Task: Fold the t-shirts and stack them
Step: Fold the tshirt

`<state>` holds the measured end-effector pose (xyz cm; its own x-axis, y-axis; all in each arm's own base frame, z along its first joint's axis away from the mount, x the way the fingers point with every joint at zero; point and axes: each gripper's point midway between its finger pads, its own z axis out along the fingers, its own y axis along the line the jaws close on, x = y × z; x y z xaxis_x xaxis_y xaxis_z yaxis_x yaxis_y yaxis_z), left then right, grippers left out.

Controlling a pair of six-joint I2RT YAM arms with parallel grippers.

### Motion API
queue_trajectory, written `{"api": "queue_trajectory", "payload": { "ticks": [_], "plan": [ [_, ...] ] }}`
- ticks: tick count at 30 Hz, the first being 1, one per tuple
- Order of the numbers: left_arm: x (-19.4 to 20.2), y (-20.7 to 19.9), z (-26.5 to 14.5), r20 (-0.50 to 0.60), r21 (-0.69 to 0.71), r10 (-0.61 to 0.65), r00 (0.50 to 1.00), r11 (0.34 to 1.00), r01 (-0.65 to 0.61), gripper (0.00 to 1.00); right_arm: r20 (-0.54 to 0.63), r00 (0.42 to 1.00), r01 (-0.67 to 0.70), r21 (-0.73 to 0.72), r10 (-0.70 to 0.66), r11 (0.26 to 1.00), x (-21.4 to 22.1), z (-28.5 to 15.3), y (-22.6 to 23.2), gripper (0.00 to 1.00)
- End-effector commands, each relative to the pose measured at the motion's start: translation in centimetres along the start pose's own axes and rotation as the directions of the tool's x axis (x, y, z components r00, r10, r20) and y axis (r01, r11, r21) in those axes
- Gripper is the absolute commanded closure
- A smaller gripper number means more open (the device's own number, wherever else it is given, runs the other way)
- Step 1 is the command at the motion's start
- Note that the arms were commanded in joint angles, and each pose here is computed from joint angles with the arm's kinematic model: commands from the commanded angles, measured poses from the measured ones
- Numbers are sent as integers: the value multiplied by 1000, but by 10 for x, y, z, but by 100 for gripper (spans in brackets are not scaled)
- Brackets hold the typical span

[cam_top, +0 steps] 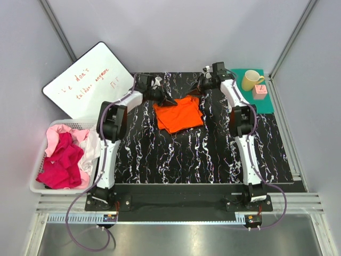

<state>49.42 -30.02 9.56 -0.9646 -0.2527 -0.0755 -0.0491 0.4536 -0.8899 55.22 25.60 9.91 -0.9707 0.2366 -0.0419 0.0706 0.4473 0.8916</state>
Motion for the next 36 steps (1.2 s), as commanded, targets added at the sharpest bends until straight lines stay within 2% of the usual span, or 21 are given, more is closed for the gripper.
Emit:
{"api": "queue_trajectory", "payload": {
  "ticks": [1,5,17,23,27,36],
  "plan": [
    [-22,-18,-4,46,54,-33,998,998,31,100,-38,997,-71,-19,71,997,3,9,-10,100],
    [-21,-25,-16,60,53,6,998,999,-9,100,-38,999,-28,-7,28,1000,9,0,-5,100],
    [3,-29,-40,53,20,72,996,997,-74,100,13,993,119,-48,-118,992,18,-41,62,100],
    [20,-20,-48,25,-11,83,996,997,-82,100,-9,994,108,-86,-109,990,27,-49,79,100],
    [28,-10,-46,9,-28,63,998,998,-62,100,-51,997,60,-76,-64,995,38,-46,64,100],
    [29,13,-34,-14,-53,15,1000,998,-16,100,-134,988,-73,7,73,997,59,-20,-4,100]
  ]
}}
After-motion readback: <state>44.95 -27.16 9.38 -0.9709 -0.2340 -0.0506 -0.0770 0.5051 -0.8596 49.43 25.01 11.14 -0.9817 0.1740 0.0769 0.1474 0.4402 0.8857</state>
